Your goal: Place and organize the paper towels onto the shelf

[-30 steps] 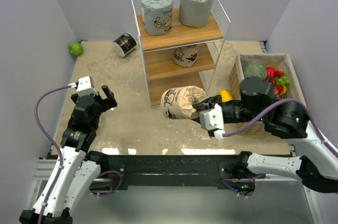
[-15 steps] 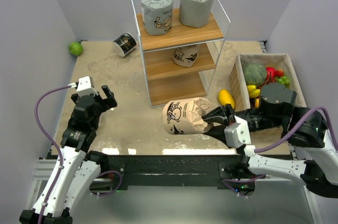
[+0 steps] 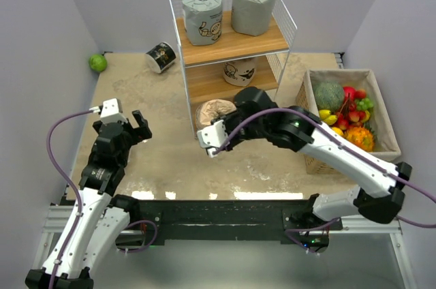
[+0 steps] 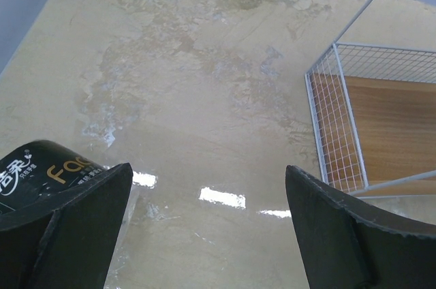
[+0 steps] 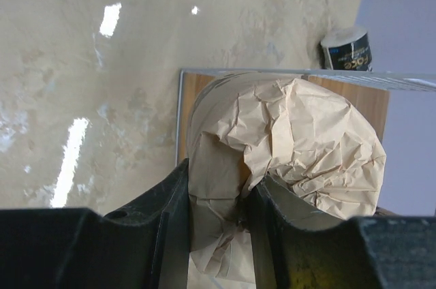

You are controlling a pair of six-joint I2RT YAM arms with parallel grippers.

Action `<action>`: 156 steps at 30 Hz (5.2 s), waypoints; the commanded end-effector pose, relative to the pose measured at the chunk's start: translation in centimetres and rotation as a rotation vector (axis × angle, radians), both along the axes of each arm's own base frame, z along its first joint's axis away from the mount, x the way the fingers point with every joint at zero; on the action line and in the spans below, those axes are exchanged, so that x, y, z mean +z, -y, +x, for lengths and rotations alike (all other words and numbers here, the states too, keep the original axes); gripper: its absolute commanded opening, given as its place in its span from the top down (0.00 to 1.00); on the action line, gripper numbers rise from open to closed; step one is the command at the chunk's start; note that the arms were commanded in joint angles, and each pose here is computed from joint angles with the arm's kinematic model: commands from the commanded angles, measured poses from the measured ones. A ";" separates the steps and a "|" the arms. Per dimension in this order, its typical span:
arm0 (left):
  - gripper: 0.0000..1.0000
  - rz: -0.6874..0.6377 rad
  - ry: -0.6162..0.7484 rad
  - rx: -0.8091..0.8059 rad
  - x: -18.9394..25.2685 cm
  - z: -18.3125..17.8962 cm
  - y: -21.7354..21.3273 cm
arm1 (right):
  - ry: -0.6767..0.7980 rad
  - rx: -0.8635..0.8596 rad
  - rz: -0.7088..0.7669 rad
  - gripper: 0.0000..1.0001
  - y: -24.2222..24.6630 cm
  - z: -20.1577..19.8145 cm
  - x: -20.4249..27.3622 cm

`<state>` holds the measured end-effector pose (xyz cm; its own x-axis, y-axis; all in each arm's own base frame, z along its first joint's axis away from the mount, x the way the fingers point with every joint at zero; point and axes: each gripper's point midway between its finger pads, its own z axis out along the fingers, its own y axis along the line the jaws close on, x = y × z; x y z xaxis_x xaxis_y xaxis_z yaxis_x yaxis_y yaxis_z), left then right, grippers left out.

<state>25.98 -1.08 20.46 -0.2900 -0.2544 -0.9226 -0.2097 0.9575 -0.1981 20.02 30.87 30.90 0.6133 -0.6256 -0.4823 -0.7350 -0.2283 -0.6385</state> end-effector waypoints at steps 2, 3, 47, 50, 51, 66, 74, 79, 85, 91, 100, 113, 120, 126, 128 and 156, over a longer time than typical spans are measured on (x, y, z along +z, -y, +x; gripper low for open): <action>0.01 -0.012 0.038 -0.002 0.7 0.3 0.2 | 0.215 -0.084 0.050 0.71 0.5 3.7 6.5; 0.00 -0.010 0.040 0.002 0.8 0.3 0.1 | 0.218 -0.092 0.058 0.71 0.6 3.9 6.7; 0.00 -0.008 0.034 0.006 0.7 0.3 0.0 | 0.365 -0.234 0.044 0.46 -0.6 11.1 9.3; 0.01 -0.009 0.036 0.006 0.7 0.3 0.0 | 0.376 -0.241 0.062 0.46 -0.5 11.0 9.8; 0.01 -0.008 0.035 0.006 0.7 0.3 0.0 | 0.376 -0.244 0.075 0.46 -0.4 11.0 10.1; 0.00 -0.008 0.031 0.006 0.6 0.4 0.0 | 0.276 -0.265 0.205 0.53 0.3 8.8 7.8; 0.01 -0.007 0.027 0.010 0.5 0.4 0.0 | 0.255 -0.262 0.310 0.75 -2.1 9.6 5.9; 0.01 -0.006 0.026 0.013 0.4 0.4 0.0 | 0.280 -0.282 0.350 0.76 -3.5 11.0 5.5; 0.01 -0.004 0.014 0.023 0.1 0.5 -0.2 | 0.304 -0.321 0.366 0.76 -4.5 12.7 4.8; 0.01 -0.003 -0.002 0.042 -0.3 0.6 -0.4 | 0.321 -0.367 0.377 0.76 -4.7 14.5 4.4; 0.00 -0.016 -0.053 0.184 -1.2 0.3 -2.2 | 0.326 -0.396 0.397 0.75 -3.9 15.6 4.6; 0.00 -0.092 -0.217 0.626 -3.2 -1.5 -9.4 | -0.054 -0.281 0.649 0.42 -0.5 3.1 8.9; 0.00 -0.086 -0.313 0.925 -3.4 -2.7 -14.7 | -0.314 -0.167 0.788 0.26 -1.1 -2.8 7.1; 0.00 -0.167 -0.420 0.910 -7.1 -2.2 -14.8 | -0.377 -0.163 0.798 0.20 -1.2 -4.3 5.6; 0.00 -0.162 -0.442 0.925 -7.8 -2.6 -14.8 | -0.385 -0.205 0.800 0.20 -1.0 -3.9 5.2; 0.11 -0.619 -0.620 0.337 -12.3 -5.8 5.5 | -0.727 -0.944 1.064 0.32 2.8 1.5 -4.2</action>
